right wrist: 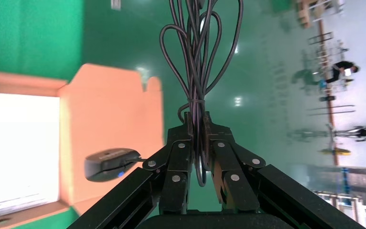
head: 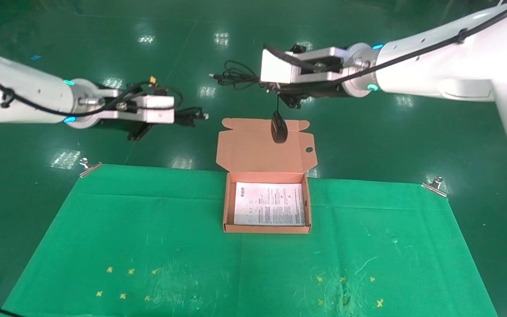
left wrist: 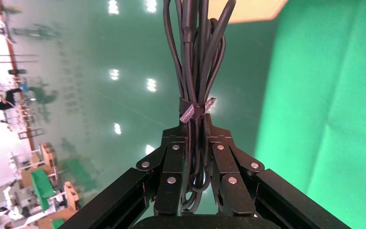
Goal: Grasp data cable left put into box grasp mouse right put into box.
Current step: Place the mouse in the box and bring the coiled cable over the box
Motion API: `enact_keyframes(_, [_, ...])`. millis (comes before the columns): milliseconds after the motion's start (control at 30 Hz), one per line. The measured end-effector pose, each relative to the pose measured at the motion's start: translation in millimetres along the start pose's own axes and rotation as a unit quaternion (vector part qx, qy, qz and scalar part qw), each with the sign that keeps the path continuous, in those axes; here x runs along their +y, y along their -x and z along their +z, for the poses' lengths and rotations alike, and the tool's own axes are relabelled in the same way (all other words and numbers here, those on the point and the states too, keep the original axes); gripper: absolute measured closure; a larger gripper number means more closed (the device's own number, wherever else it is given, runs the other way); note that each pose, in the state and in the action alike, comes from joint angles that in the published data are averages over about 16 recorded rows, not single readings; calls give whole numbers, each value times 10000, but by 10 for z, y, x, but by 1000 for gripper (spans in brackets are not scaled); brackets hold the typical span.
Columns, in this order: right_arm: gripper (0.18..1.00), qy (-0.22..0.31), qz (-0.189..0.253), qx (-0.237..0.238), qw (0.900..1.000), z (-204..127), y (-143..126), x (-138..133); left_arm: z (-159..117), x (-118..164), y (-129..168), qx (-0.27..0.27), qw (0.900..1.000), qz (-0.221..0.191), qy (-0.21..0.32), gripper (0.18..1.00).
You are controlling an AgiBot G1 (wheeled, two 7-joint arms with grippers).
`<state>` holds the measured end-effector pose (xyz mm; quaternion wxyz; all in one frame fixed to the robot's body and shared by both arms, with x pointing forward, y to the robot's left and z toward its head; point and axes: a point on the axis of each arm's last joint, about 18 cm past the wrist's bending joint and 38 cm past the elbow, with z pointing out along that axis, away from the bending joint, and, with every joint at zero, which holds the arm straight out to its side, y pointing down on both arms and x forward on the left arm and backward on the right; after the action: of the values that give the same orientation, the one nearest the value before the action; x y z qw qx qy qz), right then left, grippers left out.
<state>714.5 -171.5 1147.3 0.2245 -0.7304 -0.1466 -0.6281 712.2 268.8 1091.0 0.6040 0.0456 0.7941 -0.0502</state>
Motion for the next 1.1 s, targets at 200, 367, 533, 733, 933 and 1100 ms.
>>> enact_keyframes(200, [968, 42, -4, -240, 9997, 128, 238, 5, -50, 183, -190, 266, 9993, -81, 240, 950])
enact_keyframes(367, [968, 32, 8, -444, 9990, 240, 451, -35, -130, 331, -326, 440, 9976, -192, 497, 951])
enact_keyframes(533, [968, -37, 35, -627, 9980, 341, 650, -126, -220, 437, -422, 530, 9954, -300, 743, 951])
enact_keyframes(733, [968, -133, 159, -818, 9964, 443, 872, -241, -304, 492, -485, 552, 9933, -382, 936, 951])
enact_keyframes(933, [968, -146, 530, -976, 9937, 537, 1097, -265, -339, 488, -511, 533, 9927, -409, 996, 951])
enact_keyframes(1100, [968, 5, 1028, -1106, 9885, 605, 1295, -160, -347, 482, -520, 523, 9927, -412, 1005, 951])
